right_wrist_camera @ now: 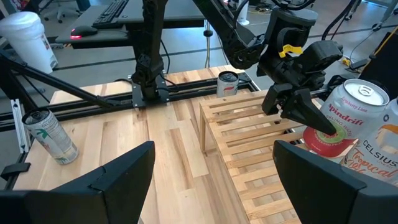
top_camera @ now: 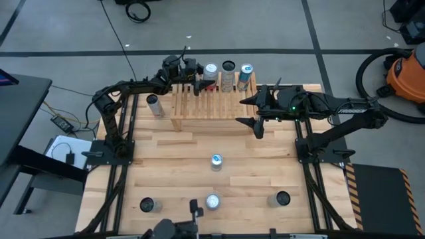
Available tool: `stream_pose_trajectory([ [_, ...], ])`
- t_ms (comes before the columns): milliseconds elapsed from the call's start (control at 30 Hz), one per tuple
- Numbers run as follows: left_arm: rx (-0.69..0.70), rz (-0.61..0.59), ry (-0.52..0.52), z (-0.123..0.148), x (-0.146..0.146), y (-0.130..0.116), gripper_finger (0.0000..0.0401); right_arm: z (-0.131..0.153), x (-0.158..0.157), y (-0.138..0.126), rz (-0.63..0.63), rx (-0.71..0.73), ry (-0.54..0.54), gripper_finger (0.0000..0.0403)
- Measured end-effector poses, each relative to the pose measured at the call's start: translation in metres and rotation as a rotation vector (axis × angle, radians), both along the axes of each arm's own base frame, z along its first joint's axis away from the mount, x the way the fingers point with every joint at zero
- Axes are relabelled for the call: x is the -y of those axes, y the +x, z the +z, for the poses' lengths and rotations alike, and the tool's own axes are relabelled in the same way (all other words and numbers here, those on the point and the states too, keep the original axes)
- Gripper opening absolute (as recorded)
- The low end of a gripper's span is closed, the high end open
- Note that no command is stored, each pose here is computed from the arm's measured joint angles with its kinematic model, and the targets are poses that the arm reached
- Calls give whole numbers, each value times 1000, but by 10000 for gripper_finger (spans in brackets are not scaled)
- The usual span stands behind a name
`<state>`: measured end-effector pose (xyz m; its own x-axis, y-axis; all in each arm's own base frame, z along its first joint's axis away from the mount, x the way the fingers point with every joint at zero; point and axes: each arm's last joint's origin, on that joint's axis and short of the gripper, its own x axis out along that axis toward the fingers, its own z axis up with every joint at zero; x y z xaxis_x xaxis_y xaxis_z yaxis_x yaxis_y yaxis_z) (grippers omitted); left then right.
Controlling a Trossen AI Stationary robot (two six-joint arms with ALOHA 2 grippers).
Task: Place canned beverage on shelf
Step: Put the top pink and white soda can on the shelf
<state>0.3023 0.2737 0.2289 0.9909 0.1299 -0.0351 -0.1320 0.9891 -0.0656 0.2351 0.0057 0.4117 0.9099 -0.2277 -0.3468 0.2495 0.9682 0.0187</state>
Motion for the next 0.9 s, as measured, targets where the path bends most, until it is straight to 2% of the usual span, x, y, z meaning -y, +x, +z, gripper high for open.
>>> stream_pose_trajectory([
  [633, -1, 19, 0, 0, 2, 3, 315, 0, 0, 0, -1, 1, 3, 336],
  [900, 3, -65, -37, 0, 2, 1, 315, 0, 0, 0, -1, 1, 3, 336],
])
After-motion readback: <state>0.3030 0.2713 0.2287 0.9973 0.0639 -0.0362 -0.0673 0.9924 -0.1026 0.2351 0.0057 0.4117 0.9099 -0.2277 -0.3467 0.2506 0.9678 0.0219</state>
